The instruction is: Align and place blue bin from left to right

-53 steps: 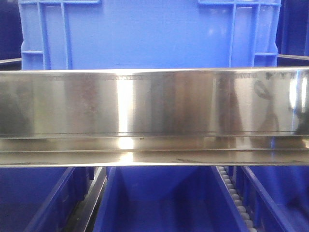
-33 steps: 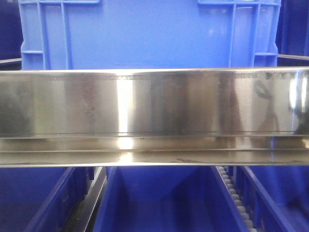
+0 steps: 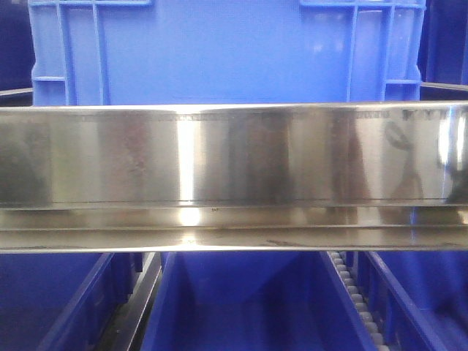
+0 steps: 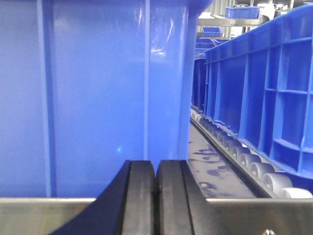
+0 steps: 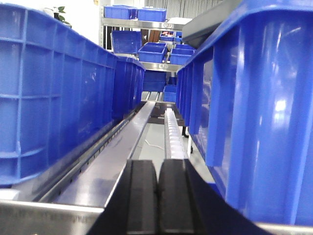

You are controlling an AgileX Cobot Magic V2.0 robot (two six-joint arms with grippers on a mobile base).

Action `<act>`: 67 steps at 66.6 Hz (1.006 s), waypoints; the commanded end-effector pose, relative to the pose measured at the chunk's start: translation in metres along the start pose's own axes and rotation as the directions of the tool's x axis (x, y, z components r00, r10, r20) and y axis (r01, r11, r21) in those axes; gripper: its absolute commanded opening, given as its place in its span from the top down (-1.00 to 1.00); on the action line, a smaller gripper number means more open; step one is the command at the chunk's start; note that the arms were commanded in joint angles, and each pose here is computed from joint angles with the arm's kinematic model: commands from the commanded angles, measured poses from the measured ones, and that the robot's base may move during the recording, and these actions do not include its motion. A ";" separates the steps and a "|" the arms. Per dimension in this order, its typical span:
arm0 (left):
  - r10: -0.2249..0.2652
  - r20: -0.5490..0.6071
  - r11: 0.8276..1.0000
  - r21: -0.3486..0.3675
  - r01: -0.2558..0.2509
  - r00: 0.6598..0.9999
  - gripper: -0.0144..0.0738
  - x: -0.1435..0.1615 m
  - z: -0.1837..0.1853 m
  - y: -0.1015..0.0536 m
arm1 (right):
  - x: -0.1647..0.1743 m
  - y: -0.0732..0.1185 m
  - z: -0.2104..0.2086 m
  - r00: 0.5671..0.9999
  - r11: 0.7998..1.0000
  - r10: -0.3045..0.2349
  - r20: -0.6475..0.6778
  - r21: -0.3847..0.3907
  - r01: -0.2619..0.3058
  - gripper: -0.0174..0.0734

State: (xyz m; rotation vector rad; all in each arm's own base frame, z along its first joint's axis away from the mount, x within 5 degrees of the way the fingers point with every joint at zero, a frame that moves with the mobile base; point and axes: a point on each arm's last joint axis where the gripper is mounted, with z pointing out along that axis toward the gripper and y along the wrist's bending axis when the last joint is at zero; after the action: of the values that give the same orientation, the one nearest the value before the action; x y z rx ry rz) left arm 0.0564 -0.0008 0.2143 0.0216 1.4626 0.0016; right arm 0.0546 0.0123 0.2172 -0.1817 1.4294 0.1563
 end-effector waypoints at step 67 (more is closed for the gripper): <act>0.012 -0.081 1.000 0.011 -0.011 0.997 0.92 -0.197 0.044 0.002 | -0.175 -0.005 0.026 1.000 1.000 -0.008 -0.003 -0.008 0.008 0.79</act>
State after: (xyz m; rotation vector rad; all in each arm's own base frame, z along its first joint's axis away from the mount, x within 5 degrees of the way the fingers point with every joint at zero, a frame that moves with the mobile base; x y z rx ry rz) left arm 0.0716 -0.0015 0.4066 0.0453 1.5909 0.0152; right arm 0.0551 0.0135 0.3876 -0.1969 1.4607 0.1631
